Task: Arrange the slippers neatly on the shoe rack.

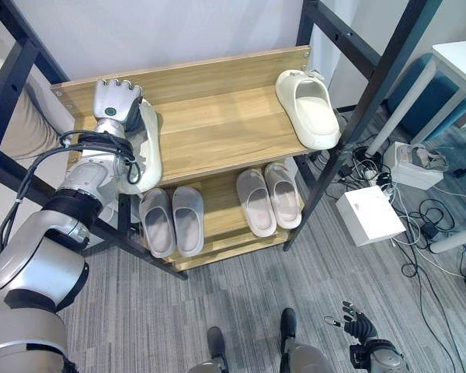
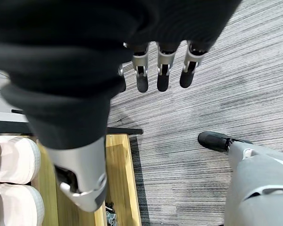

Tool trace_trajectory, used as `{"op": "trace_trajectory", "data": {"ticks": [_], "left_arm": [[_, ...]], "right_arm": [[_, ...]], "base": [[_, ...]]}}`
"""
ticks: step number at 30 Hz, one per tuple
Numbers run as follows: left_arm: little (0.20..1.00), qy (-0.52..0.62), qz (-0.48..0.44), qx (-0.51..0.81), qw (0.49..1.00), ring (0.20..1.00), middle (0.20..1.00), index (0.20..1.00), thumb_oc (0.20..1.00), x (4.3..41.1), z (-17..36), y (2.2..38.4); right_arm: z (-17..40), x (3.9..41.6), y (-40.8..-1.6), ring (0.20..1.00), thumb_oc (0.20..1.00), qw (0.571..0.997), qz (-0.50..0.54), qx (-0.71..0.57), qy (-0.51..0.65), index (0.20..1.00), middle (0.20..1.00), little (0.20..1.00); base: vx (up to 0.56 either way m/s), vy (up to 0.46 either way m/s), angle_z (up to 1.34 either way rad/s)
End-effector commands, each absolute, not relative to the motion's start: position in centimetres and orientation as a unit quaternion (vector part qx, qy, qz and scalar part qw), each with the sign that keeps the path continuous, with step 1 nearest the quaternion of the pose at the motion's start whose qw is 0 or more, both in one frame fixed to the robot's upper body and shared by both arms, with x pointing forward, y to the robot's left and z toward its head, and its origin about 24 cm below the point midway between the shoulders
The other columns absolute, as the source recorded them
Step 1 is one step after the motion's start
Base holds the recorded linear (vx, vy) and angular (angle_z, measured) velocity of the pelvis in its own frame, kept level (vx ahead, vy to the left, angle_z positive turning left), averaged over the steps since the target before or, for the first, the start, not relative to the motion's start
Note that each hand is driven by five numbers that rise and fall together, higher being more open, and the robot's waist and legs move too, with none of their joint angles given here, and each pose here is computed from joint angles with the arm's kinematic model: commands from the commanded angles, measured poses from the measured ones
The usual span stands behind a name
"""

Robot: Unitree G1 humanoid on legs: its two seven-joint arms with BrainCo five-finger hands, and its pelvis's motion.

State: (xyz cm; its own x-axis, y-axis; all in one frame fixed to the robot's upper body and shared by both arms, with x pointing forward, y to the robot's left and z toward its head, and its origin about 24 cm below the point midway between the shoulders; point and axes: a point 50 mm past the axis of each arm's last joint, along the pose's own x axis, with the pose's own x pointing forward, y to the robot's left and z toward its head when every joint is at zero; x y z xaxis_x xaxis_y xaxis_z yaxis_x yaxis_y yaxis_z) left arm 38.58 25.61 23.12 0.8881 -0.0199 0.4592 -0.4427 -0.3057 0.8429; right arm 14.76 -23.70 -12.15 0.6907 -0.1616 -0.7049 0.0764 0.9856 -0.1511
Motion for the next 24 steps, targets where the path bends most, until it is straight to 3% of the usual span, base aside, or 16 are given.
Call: {"op": "trace_trajectory", "data": {"ticks": [1, 10, 15, 24], "left_arm": [[0.200, -0.199, 0.234, 0.761, 0.571, 0.200, 0.200, 0.200, 0.200, 38.5, 27.6, 24.7], [0.200, -0.299, 0.159, 0.740, 0.581, 0.200, 0.200, 0.200, 0.200, 39.4, 28.5, 16.6], [0.200, -0.265, 0.154, 0.730, 0.611, 0.200, 0.200, 0.200, 0.200, 40.5, 26.9, 16.1], [0.200, -0.168, 0.183, 0.721, 0.647, 0.200, 0.200, 0.200, 0.200, 41.6, 24.4, 19.4]], "right_arm": [[-10.6, 16.8, -24.5, 1.000, 1.000, 0.935, -0.060, -0.061, 0.343, 1.000, 1.000, 1.000], [-10.0, 17.5, -25.7, 1.000, 1.000, 0.935, -0.073, -0.074, 0.340, 1.000, 1.000, 1.000], [-9.3, 18.4, -25.5, 1.000, 1.000, 0.941, -0.079, -0.086, 0.319, 1.000, 1.000, 1.000], [-9.6, 16.7, -27.6, 1.000, 1.000, 0.928, -0.127, -0.093, 0.337, 1.000, 1.000, 1.000]], "base": [[0.00, -0.026, 0.05], [-0.02, -0.051, 0.03], [0.01, -0.022, -0.05], [0.04, -0.008, -0.44]]}}
